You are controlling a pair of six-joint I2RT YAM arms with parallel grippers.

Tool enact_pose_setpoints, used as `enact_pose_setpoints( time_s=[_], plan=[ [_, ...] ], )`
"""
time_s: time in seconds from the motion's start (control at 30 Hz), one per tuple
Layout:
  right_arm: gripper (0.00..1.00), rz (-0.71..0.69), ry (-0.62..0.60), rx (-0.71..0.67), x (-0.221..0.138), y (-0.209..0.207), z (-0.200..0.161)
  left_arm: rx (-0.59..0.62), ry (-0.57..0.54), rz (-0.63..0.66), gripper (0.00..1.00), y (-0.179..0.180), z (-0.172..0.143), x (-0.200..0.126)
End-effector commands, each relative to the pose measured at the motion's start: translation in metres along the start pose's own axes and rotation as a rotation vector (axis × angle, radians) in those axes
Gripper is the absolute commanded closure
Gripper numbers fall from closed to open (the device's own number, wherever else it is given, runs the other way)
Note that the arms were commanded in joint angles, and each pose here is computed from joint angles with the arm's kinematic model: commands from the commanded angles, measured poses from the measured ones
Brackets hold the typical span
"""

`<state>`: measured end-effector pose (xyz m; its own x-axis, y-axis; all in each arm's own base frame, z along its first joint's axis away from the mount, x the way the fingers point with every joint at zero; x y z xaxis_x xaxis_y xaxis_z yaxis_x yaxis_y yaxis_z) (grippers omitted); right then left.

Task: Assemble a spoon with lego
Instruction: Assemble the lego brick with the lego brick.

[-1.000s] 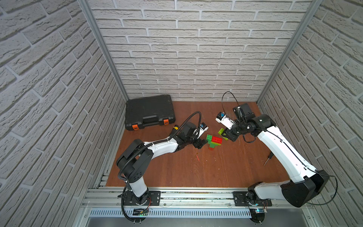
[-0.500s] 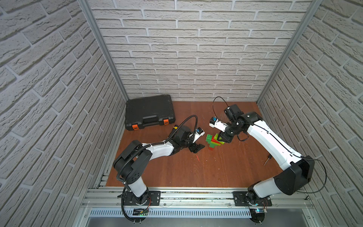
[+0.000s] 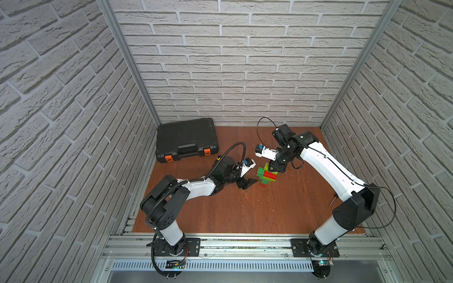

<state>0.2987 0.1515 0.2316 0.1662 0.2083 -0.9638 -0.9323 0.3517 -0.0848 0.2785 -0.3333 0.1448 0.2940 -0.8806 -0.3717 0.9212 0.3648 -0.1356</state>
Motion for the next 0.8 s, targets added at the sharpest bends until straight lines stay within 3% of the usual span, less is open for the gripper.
enact_pose_setpoints(
  time_s=[0.0,0.33,0.77],
  plan=[
    [0.9,0.016,0.022,-0.031,0.004,0.001,0.001,0.041,-0.056,-0.029,0.21,-0.006,0.005,0.003],
    [0.9,0.033,0.023,-0.044,0.018,-0.001,0.008,0.135,-0.115,-0.057,0.21,-0.022,-0.003,-0.001],
    [0.9,0.027,0.041,-0.064,0.03,-0.005,0.01,0.15,-0.122,-0.074,0.21,-0.028,-0.004,0.001]
  ],
)
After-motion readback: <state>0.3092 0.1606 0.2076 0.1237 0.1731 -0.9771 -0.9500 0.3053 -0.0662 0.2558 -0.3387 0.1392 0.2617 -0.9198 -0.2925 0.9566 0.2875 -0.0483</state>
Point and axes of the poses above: each gripper's point midway between its finger pads, its own x axis out along the fingers, its own y axis along the line the jaws close on, z = x × y, the point moved 3 cm from there along -x, back along the fingers, and after that the axes turned 7 degrees about -x, right-handed, at the moved point
